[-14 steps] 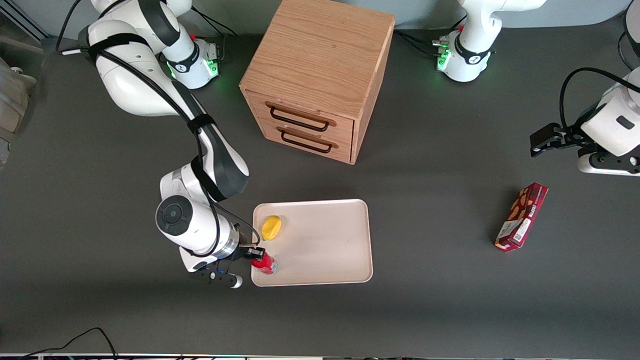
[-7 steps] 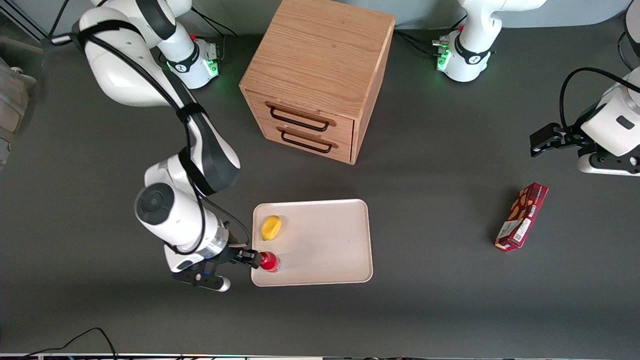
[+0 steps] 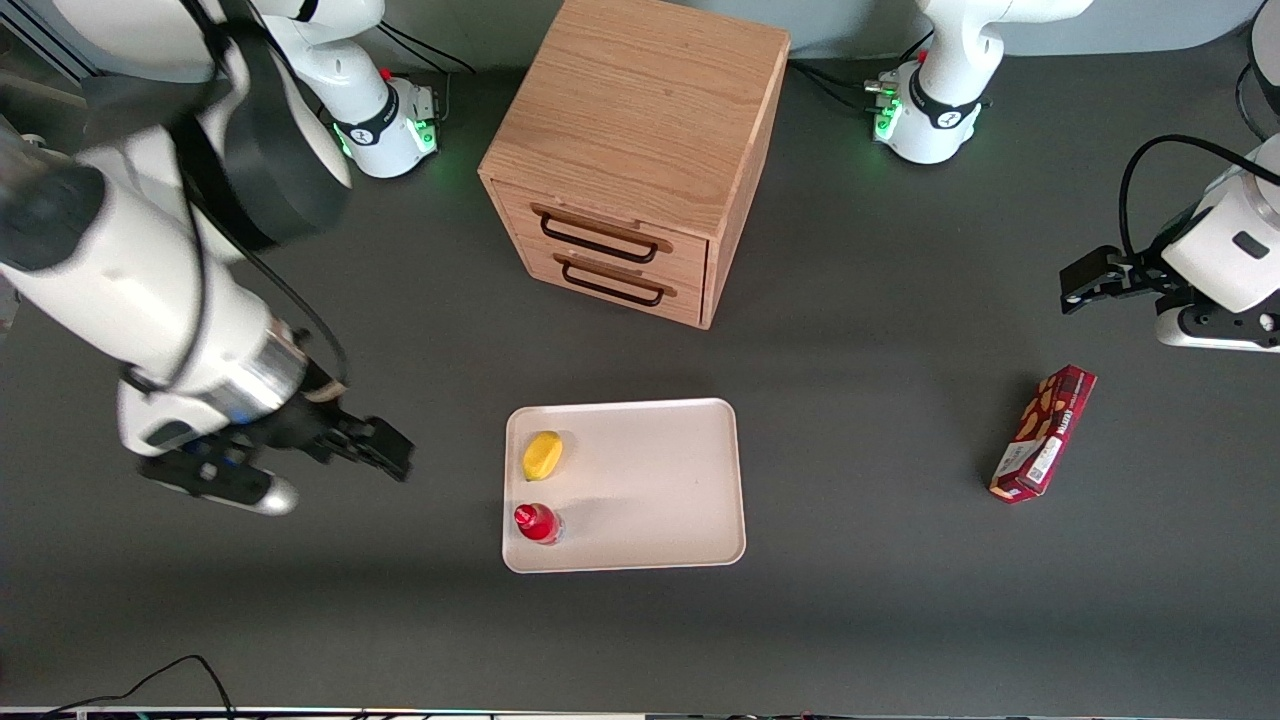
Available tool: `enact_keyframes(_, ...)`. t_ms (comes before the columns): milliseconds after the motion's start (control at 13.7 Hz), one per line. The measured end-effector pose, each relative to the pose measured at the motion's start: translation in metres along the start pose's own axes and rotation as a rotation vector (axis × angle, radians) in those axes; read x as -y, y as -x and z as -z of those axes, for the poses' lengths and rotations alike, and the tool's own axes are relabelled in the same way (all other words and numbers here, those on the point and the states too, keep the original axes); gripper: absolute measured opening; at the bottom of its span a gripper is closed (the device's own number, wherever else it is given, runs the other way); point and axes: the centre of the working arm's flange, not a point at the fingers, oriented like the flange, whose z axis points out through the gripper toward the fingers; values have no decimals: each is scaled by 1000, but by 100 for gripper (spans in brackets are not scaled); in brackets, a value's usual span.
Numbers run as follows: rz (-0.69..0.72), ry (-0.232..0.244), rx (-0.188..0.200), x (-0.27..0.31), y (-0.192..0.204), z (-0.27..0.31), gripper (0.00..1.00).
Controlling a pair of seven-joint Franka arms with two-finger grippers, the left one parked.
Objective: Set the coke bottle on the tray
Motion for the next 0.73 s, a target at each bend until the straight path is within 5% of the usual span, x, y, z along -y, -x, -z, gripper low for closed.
enact_keyframes(220,39,62,53,-79,1,75,100)
enact_keyframes(366,38,56,71,-110,15,107,100)
enact_keyframes(732,115,53,39,-124,82,133,100)
